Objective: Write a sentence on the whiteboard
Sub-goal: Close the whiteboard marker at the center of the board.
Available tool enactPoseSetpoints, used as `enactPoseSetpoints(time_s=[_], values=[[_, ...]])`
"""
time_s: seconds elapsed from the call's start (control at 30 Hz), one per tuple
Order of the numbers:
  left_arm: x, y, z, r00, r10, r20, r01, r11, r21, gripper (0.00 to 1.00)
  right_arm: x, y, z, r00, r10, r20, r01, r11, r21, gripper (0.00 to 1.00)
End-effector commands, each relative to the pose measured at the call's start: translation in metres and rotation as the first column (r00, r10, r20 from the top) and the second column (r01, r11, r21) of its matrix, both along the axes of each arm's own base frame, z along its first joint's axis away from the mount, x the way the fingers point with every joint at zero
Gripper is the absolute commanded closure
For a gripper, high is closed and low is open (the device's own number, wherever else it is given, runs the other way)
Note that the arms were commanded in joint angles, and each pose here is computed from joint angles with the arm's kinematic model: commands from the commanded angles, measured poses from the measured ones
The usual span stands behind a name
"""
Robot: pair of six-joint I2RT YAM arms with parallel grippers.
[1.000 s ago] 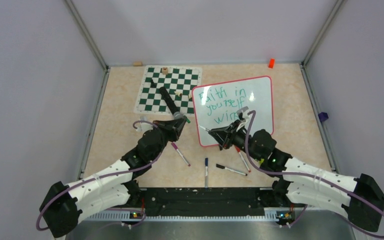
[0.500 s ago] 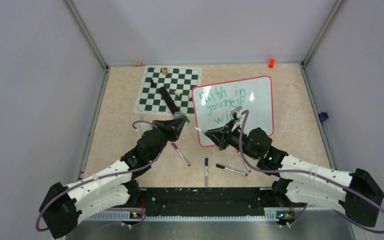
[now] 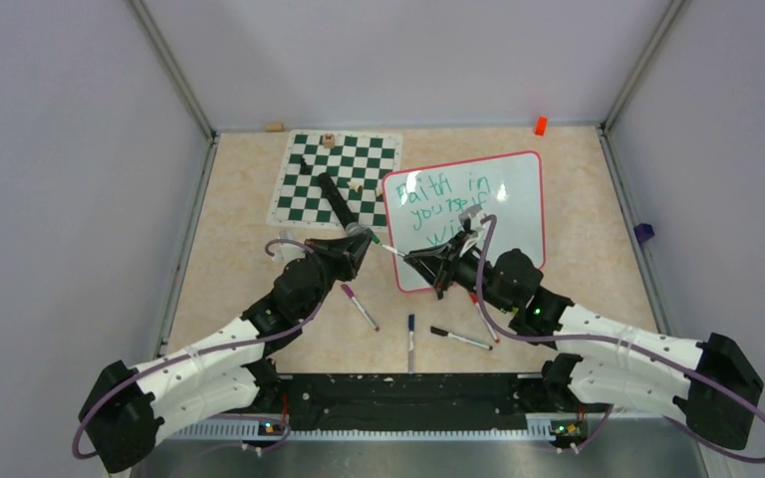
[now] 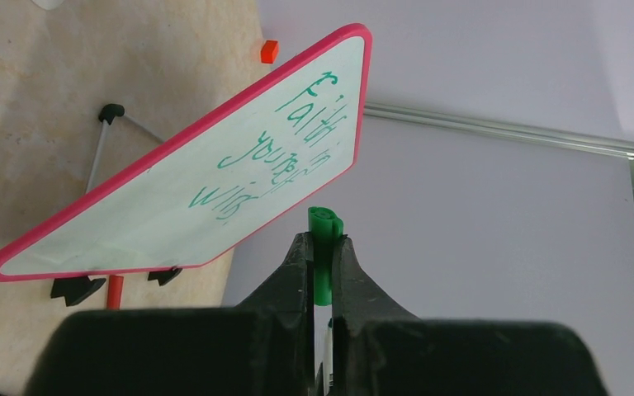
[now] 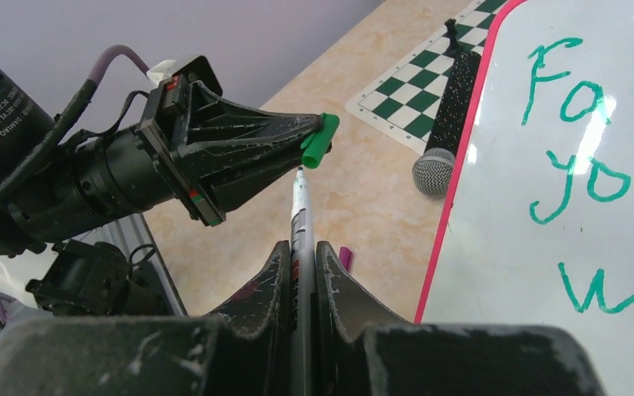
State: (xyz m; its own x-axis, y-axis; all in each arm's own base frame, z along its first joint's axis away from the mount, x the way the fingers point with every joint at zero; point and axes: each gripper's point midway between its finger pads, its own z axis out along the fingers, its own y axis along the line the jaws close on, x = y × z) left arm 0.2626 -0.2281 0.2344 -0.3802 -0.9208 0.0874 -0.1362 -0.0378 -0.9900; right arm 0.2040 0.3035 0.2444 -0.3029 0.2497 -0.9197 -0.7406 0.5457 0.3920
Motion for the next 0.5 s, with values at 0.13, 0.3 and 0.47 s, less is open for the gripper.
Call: enactPoseSetpoints(time_s=[0.13,0.3,0.47], values=[[0.0014,-0.0024,0.0146,1.000,-0.005,0.031,0.007,0.999,-0.049,1.00,0.0016,0.0095,0.0290,0.998,0.012,0.059,-0.015,0.999,0.052,1.00],[0.0010,-0.0027,0.0158,0.999,-0.008,0.032,0.010,0.999,-0.049,1.00,0.0036,0.0101,0.0279,0.998,0.005,0.056,-0.008,0.998,0.055,1.00],[0.0004,-0.0027,0.0140,1.000,-0.010,0.028,0.011,0.999,-0.047,1.00,0.0044,0.0108,0.0281,0.998,0.002,0.058,-0.005,0.998,0.058,1.00]])
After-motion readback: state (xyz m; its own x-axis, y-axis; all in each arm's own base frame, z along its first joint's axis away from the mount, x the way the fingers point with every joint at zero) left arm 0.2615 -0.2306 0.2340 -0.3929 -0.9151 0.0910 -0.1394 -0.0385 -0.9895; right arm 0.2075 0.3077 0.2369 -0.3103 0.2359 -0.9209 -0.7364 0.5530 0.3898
